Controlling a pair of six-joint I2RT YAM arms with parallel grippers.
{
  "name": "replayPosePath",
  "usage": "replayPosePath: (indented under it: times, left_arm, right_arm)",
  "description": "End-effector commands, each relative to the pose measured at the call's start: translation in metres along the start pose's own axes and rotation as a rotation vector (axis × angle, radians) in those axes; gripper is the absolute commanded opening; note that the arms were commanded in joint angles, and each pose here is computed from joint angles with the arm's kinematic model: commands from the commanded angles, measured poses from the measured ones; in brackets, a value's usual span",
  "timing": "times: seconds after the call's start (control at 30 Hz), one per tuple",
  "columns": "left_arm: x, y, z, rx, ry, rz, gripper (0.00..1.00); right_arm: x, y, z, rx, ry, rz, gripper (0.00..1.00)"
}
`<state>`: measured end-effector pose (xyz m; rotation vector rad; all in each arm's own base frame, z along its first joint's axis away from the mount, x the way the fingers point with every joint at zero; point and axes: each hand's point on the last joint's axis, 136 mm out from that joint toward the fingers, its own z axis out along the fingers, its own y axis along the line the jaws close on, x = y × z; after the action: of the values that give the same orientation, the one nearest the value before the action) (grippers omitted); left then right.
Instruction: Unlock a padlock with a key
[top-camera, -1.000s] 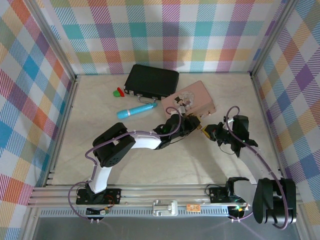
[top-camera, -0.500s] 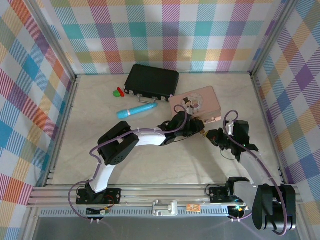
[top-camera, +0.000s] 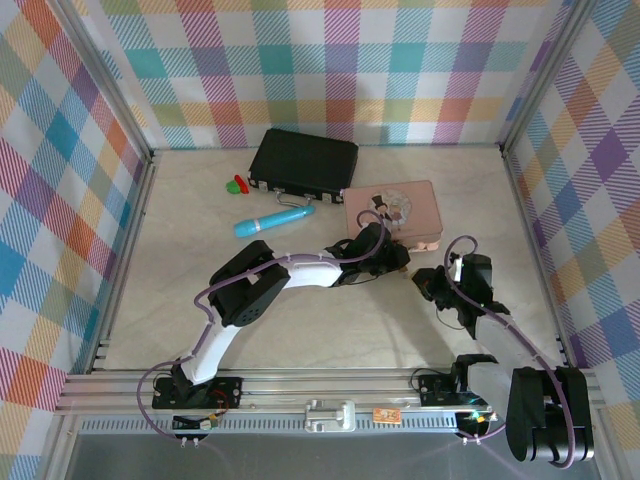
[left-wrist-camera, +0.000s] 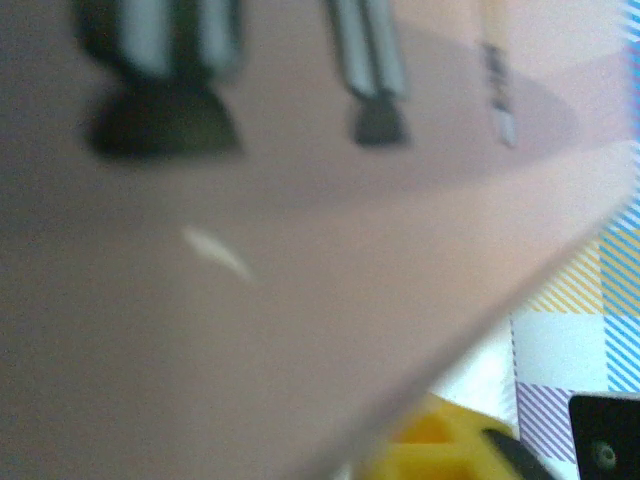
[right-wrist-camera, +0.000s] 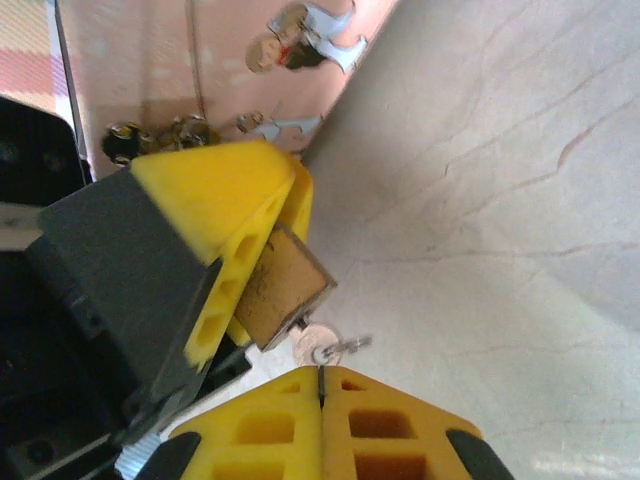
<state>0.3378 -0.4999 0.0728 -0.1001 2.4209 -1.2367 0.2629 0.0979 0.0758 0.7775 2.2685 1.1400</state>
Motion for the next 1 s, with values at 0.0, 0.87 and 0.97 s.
replayPosePath:
  times: [0.0,0.87,0.97]
  left_arm:
    - [-0.018,-0.005,0.0,0.027,-0.062,-0.038,0.33]
    - [0.002,0.008,-0.06,0.095,-0.078,0.133,0.52]
    - [0.006,0.019,-0.058,0.058,-0.119,0.136,0.52]
  right_arm:
    - [-0.014,0.007,0.0,-0.019,-0.068,0.008,0.0]
    - [-0.046,0.03,0.04,0.122,0.108,-0.43,0.54]
    - [-0.048,0.037,0.057,0.098,0.136,-0.458,0.55]
